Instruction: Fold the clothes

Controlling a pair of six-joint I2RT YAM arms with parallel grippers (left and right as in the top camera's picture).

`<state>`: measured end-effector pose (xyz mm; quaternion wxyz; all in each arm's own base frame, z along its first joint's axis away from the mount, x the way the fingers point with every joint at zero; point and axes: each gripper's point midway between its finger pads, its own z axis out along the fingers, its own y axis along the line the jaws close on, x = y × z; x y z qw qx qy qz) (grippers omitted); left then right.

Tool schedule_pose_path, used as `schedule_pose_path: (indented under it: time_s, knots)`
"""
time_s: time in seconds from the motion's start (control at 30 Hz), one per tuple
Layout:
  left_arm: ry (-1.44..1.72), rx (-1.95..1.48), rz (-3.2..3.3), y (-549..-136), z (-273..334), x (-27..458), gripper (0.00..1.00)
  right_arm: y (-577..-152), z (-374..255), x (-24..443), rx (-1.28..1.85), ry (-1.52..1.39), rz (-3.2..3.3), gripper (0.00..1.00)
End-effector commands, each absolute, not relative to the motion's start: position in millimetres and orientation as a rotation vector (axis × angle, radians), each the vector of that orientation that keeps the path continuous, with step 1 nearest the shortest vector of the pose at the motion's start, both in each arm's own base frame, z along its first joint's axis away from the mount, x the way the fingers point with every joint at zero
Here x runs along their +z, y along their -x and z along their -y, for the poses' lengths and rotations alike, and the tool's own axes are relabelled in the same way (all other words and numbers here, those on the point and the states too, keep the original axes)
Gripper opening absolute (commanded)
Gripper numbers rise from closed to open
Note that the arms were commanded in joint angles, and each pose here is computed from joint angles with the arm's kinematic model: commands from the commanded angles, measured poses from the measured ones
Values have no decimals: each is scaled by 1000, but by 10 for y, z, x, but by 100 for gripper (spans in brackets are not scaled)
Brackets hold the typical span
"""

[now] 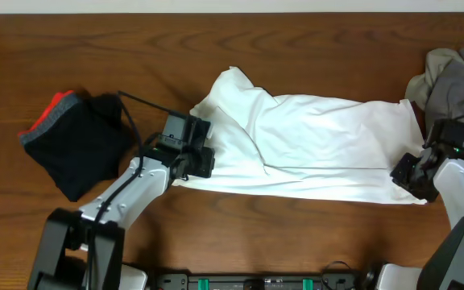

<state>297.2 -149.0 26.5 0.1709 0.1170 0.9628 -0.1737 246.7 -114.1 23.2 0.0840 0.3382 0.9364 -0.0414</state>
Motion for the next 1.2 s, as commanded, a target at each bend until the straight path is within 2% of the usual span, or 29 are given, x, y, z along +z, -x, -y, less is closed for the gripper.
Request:
schedule_pose_path:
  time_s: [0.0, 0.1, 0.33, 0.8, 0.83, 0.9, 0.97, 1.07, 1.17]
  knots:
    - [-354, -499, -2758, -2932, 1501, 179, 11, -2505, 1103, 169, -85, -986, -2806, 24]
    - [-354, -498, -2767, -2924, 1498, 150, 11, -2579, 1116, 169, -73, -977, -2780, 9]
    - [-354, -497, -2771, -2917, 1496, 146, 11, -2621, 1135, 178, -73, -983, -2757, 1]
    - [-352, -494, -2791, -2876, 1482, 129, 11, -3079, 1357, 349, 7, -1300, -2373, 3]
    - [-352, -494, -2791, -2875, 1481, 128, 11, -3086, 1362, 353, 6, -1298, -2370, 4]
    - [-352, -494, -2790, -2878, 1482, 129, 11, -3079, 1382, 355, -11, -1300, -2366, 13]
    - [-352, -494, -2789, -2879, 1482, 130, 11, -3076, 1386, 354, -16, -1297, -2368, 15]
    - [-352, -494, -2790, -2878, 1482, 129, 11, -3087, 1366, 355, -9, -1252, -2393, 16]
    - [-352, -494, -2790, -2878, 1482, 129, 11, -3174, 1214, 366, 84, -1064, -2474, 15]
